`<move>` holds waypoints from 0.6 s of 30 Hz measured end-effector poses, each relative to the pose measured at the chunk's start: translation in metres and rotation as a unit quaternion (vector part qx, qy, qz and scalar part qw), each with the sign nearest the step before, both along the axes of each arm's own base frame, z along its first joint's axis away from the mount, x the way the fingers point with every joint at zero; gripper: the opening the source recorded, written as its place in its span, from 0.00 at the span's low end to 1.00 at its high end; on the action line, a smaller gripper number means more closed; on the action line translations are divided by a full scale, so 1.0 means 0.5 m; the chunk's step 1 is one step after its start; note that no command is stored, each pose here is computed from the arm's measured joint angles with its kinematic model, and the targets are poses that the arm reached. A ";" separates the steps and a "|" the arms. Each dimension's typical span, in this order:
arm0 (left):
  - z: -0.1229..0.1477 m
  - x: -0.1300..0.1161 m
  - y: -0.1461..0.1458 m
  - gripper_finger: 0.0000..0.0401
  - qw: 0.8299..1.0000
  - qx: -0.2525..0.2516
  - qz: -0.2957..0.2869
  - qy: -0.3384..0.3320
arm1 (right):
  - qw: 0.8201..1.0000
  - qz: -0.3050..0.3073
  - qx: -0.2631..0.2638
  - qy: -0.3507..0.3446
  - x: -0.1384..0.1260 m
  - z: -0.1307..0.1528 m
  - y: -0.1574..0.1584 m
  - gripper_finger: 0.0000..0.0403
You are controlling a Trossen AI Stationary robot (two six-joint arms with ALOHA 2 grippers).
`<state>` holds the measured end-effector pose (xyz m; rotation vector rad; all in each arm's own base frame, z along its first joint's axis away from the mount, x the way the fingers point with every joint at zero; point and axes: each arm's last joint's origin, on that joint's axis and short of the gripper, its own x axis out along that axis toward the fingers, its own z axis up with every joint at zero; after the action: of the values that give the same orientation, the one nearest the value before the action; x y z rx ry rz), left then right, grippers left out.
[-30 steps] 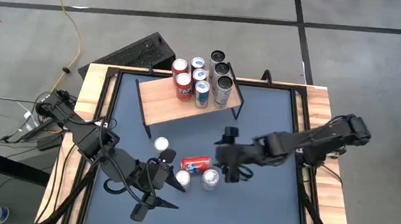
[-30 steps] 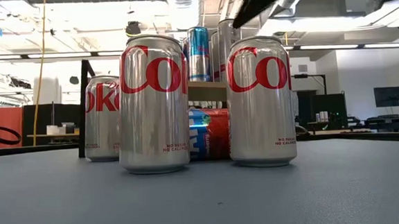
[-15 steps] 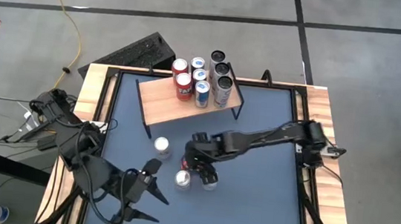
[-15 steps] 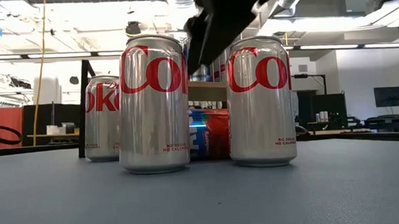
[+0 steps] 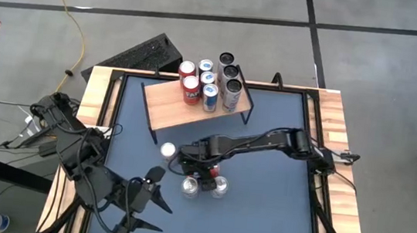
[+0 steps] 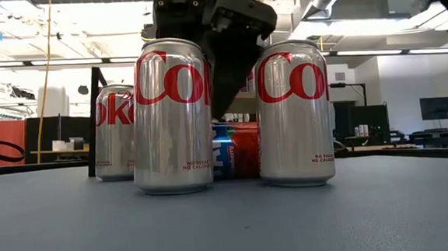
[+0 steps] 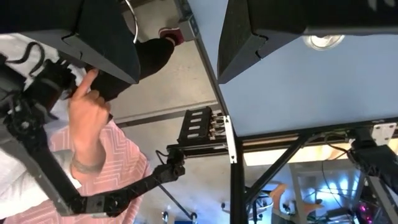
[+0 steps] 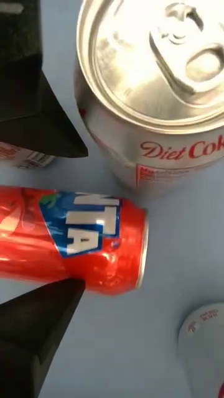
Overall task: Place canned beverage on shelf
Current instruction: Put the red soda can on the shelf aligned with the other red soda cans
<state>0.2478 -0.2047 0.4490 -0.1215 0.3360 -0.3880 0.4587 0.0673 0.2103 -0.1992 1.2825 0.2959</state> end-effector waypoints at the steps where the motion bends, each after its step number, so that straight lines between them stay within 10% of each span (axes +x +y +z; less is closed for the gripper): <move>1: 0.000 0.000 0.000 0.51 1.000 0.000 0.000 0.000 | 1.000 -0.002 0.001 0.002 0.003 -0.004 0.000 0.81; 18: 0.001 0.000 0.000 0.51 1.000 -0.005 0.001 -0.002 | 0.998 -0.023 0.029 0.057 0.011 -0.061 -0.029 0.79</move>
<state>0.2479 -0.2046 0.4497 -0.1303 0.3309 -0.3875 0.4644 0.0530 0.1798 -0.1034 1.3882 0.3083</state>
